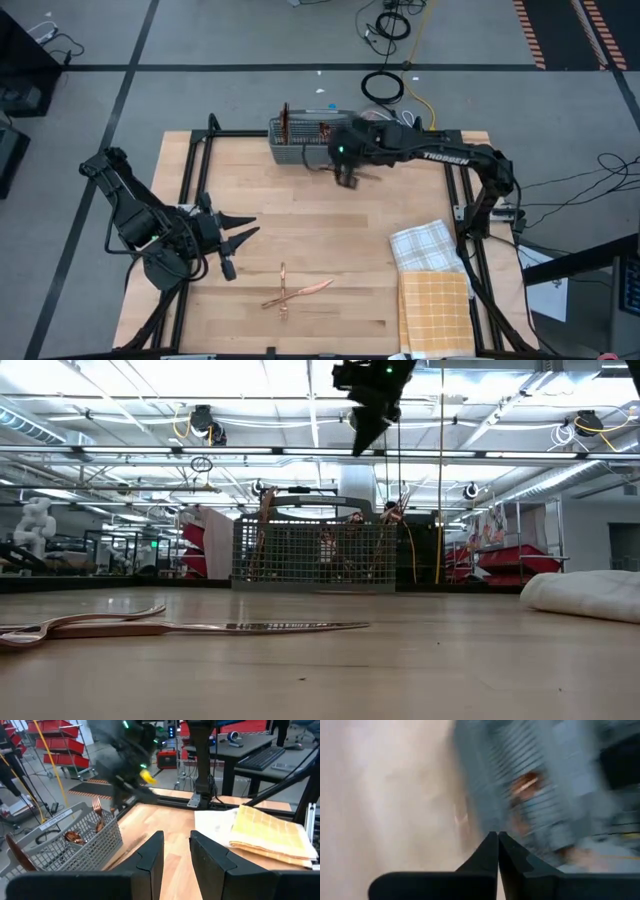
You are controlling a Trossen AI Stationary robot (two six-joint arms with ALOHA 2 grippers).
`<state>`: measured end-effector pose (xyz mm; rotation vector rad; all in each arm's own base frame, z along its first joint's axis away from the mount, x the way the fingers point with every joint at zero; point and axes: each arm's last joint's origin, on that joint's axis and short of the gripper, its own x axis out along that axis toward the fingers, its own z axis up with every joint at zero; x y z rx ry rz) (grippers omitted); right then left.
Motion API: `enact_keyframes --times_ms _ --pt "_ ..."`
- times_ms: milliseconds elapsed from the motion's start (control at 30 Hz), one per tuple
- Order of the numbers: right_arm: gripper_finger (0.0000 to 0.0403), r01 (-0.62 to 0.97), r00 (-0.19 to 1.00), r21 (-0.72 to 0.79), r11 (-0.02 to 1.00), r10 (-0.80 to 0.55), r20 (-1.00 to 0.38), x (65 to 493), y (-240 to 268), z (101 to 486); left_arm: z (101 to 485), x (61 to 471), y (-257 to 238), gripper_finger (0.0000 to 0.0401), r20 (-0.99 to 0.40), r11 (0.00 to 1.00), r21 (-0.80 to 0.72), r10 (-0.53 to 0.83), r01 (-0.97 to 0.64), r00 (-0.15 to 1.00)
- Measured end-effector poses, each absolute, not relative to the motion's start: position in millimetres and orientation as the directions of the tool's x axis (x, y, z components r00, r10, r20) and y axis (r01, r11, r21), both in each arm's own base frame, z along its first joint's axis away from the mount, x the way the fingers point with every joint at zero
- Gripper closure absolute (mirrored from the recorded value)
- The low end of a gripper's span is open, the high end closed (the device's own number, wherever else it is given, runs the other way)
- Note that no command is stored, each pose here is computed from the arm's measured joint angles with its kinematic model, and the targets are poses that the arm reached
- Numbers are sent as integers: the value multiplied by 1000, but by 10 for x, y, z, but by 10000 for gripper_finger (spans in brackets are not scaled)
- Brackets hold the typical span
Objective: Sort silverware
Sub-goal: Put the top bronze knife into the gray silverware rack
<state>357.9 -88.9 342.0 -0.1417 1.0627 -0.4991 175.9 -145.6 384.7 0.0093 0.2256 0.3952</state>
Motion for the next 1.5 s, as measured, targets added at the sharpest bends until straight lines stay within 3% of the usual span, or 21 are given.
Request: enact_keyframes --times_ms 133,267,500,667,1033,1500 --pt "394 238 102 -301 923 -332 -938 3325 -807 3134 3846 1758 -1456 299 -217 923 38 382 -383 898" --pt "342 208 -99 -292 934 -277 -956 3144 -855 2856 3841 1756 -1453 299 -220 923 42 383 -384 897" --pt "200 199 -55 -196 960 -189 -980 3099 -1103 2343 3822 1747 -1443 299 -229 921 62 389 -385 892" --pt "150 230 -6 -183 956 -187 -982 3019 -1348 2105 3823 1747 -1444 299 -228 921 61 389 -385 893" --pt "140 265 81 -101 959 -127 -989 2954 -1759 1910 3823 1748 -1436 299 -228 918 48 393 -393 891" --pt "140 233 -13 -107 967 -107 -994 3006 -1967 1425 3811 1743 -1428 299 -229 914 58 405 -403 885"
